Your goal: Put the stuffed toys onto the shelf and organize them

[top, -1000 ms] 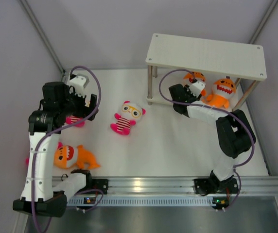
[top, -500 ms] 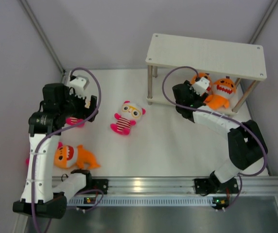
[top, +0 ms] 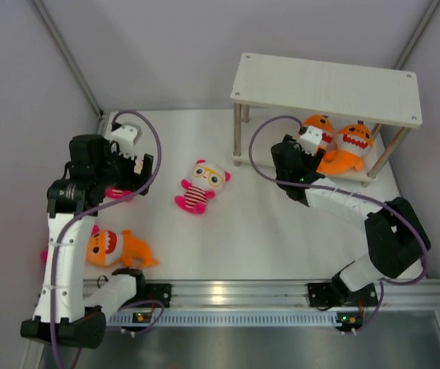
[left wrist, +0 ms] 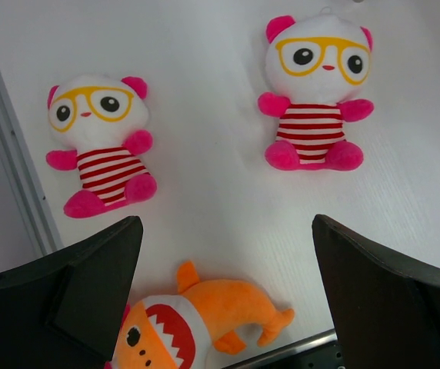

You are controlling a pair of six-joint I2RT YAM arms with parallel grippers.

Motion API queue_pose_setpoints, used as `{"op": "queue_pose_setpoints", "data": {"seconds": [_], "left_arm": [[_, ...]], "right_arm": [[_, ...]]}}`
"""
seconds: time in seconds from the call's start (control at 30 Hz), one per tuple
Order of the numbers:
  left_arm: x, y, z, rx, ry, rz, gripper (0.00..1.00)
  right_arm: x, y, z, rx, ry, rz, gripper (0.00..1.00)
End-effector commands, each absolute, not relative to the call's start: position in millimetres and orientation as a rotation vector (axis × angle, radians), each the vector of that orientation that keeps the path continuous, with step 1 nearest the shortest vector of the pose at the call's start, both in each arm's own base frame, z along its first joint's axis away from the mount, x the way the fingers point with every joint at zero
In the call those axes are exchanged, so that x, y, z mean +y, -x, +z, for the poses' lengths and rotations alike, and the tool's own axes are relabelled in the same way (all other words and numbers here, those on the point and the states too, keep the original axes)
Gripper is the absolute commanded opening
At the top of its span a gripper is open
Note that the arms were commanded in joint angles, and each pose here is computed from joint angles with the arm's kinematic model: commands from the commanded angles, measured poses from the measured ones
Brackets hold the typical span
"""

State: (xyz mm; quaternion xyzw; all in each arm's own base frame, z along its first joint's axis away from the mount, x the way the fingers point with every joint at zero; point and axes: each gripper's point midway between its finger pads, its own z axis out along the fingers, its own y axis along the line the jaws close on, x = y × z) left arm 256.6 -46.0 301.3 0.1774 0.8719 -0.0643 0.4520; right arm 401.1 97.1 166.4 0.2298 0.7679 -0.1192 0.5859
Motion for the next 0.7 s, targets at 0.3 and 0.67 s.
{"op": "queue_pose_setpoints", "data": {"seconds": [0.3,0.67], "left_arm": [[93.7,-211.0,179.9,2.622,-0.263,0.667,0.98],[137.1,-143.8,139.6,2.899,0.126,0.24,0.96]], "right_arm": [[174.3,-336.3,248.8,1.676,-0.14,-0.01,0.74],[228.6,-302.2,255.0,1.651,0.099,0.111,0.73]]}}
